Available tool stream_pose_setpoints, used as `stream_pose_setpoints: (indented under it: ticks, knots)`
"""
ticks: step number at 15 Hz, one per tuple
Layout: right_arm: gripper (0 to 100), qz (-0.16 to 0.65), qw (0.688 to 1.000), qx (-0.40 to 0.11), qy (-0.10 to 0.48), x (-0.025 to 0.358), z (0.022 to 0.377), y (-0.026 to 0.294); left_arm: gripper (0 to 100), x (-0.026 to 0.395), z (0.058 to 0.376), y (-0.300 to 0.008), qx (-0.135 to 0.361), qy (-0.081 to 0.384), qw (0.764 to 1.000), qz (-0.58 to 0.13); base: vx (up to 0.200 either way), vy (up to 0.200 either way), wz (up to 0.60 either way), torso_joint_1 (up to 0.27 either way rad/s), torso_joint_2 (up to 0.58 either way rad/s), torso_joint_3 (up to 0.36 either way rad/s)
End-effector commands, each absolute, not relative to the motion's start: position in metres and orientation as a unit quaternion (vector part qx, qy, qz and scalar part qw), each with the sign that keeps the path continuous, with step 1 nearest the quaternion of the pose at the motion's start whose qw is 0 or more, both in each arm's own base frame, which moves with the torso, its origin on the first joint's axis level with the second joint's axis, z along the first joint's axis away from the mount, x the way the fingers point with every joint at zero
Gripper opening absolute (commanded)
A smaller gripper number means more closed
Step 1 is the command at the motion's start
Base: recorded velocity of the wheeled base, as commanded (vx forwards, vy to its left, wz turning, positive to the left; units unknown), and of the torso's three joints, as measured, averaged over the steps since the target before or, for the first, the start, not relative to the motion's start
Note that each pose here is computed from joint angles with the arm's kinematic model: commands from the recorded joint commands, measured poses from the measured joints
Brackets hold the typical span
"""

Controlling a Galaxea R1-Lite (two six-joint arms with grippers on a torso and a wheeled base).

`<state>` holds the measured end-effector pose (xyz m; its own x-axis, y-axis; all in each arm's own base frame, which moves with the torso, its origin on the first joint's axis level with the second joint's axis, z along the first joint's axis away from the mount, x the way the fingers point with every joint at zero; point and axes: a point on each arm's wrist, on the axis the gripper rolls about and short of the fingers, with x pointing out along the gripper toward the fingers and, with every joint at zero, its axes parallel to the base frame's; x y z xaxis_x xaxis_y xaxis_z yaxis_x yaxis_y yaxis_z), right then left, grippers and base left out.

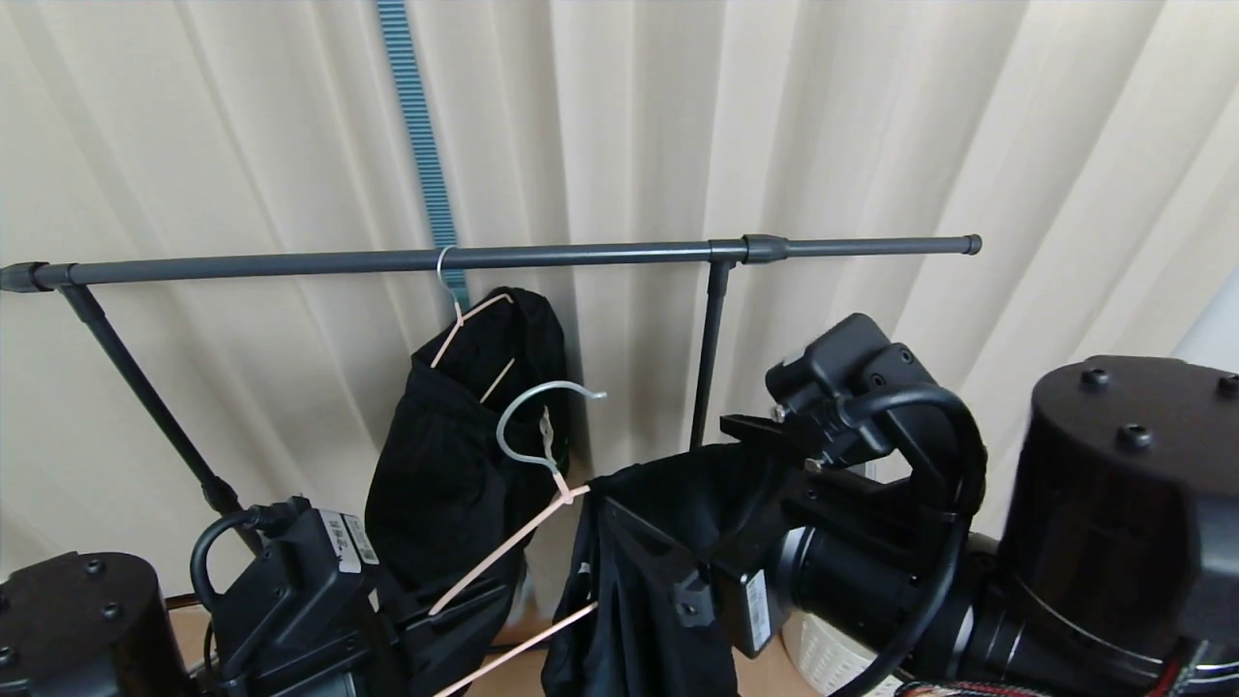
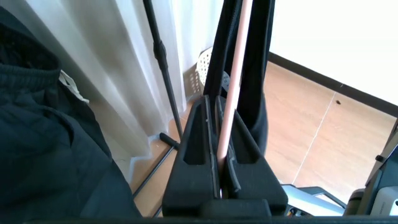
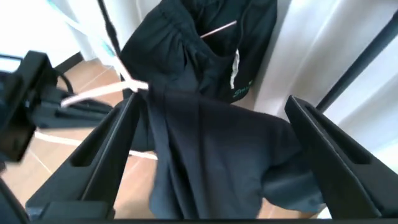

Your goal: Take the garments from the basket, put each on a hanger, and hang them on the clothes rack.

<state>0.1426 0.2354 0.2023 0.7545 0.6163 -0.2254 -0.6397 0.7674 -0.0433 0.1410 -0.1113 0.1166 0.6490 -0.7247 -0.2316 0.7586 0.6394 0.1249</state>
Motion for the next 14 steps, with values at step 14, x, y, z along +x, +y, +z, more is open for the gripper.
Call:
stream_pose_setpoints:
  ticks: [14]
  knots:
    - [100, 0.605, 0.658, -0.378, 0.239, 0.254, 0.246, 0.151, 0, 0.123, 0.103, -0.115, 0.116, 0.105, 0.866, -0.474, 0.000, 0.000, 0.00, 0.000, 0.00, 0.000]
